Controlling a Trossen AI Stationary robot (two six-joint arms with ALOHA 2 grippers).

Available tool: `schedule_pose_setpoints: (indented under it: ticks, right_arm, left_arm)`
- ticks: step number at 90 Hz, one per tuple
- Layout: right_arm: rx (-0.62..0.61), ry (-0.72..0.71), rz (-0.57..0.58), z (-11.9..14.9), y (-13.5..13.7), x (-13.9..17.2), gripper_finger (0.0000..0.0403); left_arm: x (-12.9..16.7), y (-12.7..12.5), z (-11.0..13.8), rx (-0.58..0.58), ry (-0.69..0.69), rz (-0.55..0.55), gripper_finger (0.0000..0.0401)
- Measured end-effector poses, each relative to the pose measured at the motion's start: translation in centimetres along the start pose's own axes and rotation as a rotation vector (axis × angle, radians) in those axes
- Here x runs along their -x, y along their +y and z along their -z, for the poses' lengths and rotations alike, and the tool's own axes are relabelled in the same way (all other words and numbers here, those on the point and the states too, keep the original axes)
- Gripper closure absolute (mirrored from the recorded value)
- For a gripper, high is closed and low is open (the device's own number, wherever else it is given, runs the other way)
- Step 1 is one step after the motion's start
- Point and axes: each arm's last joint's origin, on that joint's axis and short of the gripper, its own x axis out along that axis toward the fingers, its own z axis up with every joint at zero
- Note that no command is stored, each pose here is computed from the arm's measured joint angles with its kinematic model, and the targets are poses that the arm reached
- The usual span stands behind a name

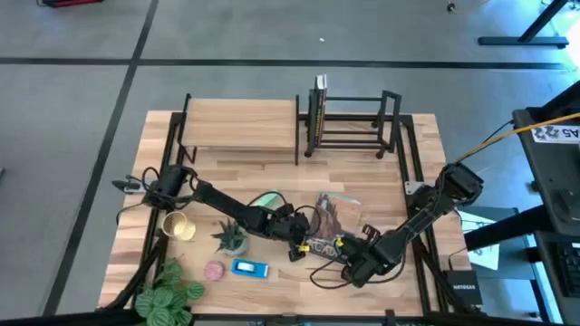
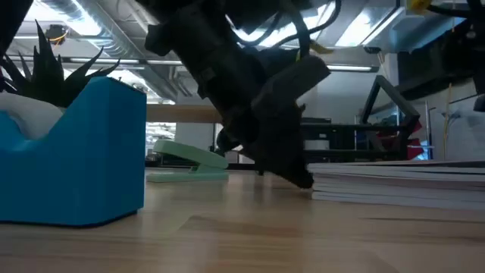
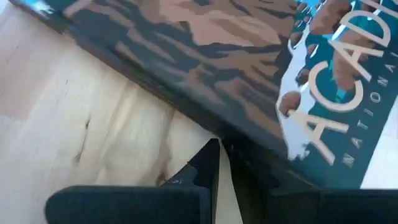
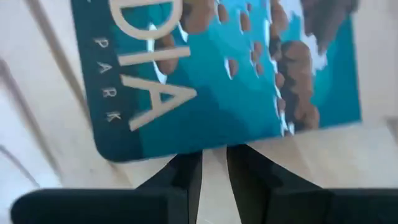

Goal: Stock shelves
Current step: Remove the brown blue book from the bookshelf

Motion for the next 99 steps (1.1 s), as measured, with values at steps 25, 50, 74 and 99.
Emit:
schedule_pose_setpoints:
  ticks: [25, 50, 74, 99]
  right_arm:
    - [0.016, 0.031, 0.051, 0.0, 0.2, 1.1, 0.0343]
    - [0.047, 0.088, 0.208, 0.7, -1.5, 1.2, 0.0343]
    - [-0.015, 0.107, 0.315, 0.1, -4.4, -0.9, 0.0343]
    - [0.053, 0.032, 0.35, -1.8, -5.3, -1.6, 0.0343]
  left_arm:
    - [0.1, -0.2, 0.2, -0.007, 0.005, -0.006, 0.038]
    - [0.6, 0.5, 0.0, -0.033, 0.007, -0.106, 0.038]
    - [-0.8, 3.3, -1.5, -0.015, -0.046, -0.161, 0.038]
    - [-2.1, 4.8, -1.8, 0.016, -0.049, -0.146, 0.038]
